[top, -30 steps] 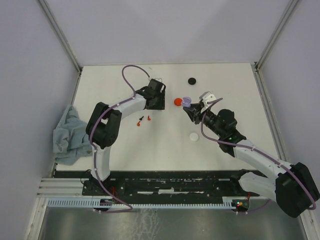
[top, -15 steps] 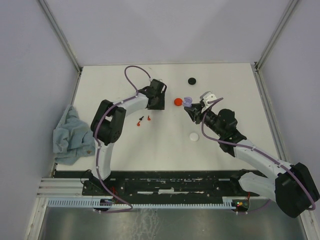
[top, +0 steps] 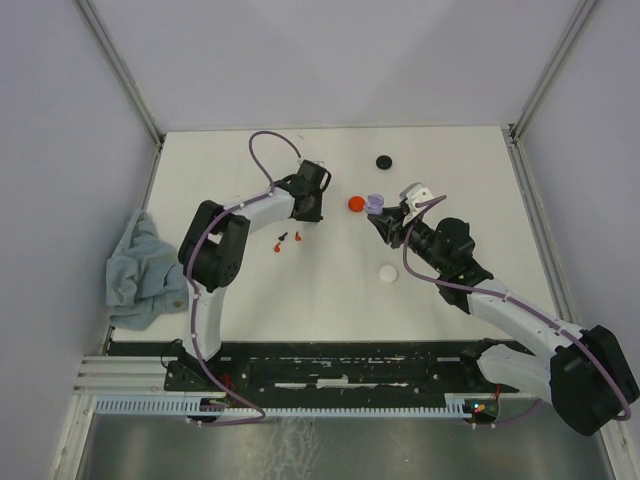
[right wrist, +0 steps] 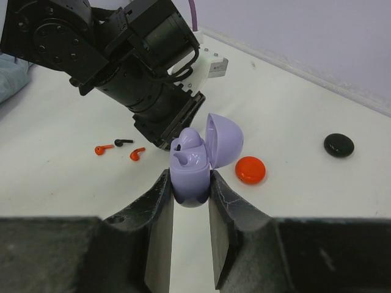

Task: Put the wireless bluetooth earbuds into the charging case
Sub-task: Move the earbud to the center of the board.

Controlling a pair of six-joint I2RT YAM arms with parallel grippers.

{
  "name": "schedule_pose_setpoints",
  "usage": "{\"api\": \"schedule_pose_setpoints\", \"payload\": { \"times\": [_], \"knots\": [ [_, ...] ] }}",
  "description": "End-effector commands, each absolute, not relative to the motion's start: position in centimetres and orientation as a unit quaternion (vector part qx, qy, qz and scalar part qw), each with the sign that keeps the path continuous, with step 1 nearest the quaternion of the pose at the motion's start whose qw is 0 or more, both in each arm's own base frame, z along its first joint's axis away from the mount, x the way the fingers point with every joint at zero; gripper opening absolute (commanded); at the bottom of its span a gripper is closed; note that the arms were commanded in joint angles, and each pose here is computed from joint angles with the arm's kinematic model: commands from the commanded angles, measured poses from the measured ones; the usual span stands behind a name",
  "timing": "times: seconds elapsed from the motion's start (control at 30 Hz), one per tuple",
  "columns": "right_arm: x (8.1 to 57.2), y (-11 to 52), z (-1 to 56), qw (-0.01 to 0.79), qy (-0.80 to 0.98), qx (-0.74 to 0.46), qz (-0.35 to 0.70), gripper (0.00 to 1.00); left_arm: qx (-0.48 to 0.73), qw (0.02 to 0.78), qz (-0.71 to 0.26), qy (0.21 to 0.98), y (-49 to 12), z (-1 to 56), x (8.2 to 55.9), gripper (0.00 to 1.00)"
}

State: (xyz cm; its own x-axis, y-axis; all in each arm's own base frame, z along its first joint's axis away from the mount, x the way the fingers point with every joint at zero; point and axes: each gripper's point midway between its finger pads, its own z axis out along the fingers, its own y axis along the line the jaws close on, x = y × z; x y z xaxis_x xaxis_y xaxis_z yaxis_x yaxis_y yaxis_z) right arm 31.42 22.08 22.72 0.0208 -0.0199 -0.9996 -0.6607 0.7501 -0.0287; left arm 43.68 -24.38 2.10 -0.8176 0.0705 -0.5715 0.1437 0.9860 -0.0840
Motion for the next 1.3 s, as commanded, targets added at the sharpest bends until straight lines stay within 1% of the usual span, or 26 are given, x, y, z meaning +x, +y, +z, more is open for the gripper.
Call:
{"api": "schedule_pose_setpoints", "payload": {
  "times": [0.0, 0.13, 0.3, 0.47, 0.57, 0.63, 0.83, 1.0, 1.27],
  "knots": [
    [31.3, 22.2, 24.8, 0.685, 0.633, -0.256, 0.253, 0.07, 0.135, 0.280, -0.044, 0.950, -23.2, 2.6, 41.9, 0.28],
    [31.4, 22.3, 25.0, 0.686, 0.633, -0.256, 0.253, 0.07, 0.205, 0.264, -0.053, 0.941, -23.3, 3.0, 40.5, 0.26],
    [31.5, 22.6, 25.0, 0.684, 0.632, -0.258, 0.257, 0.07, 0.292, 0.218, -0.061, 0.929, -23.3, 2.5, 38.0, 0.25],
    [31.7, 22.8, 25.1, 0.682, 0.631, -0.261, 0.261, 0.07, 0.334, 0.197, -0.083, 0.918, -23.8, 2.0, 36.2, 0.25],
    [31.7, 22.9, 25.1, 0.681, 0.631, -0.262, 0.263, 0.07, 0.313, 0.211, -0.068, 0.923, -23.6, 2.8, 37.1, 0.28],
    [31.6, 22.9, 25.1, 0.680, 0.632, -0.262, 0.263, 0.07, 0.286, 0.213, -0.056, 0.932, -23.4, 3.3, 37.6, 0.34],
    [31.5, 22.8, 25.1, 0.679, 0.633, -0.261, 0.262, 0.07, 0.208, 0.209, -0.081, 0.952, -24.4, 4.5, 37.5, 0.46],
    [31.4, 22.8, 24.9, 0.678, 0.635, -0.261, 0.263, 0.07, 0.149, 0.207, -0.083, 0.963, -24.7, 4.5, 37.9, 0.46],
    [31.3, 22.8, 24.9, 0.675, 0.637, -0.262, 0.265, 0.07, 0.124, 0.205, -0.072, 0.968, -25.0, 3.7, 39.0, 0.41]
  ]
}}
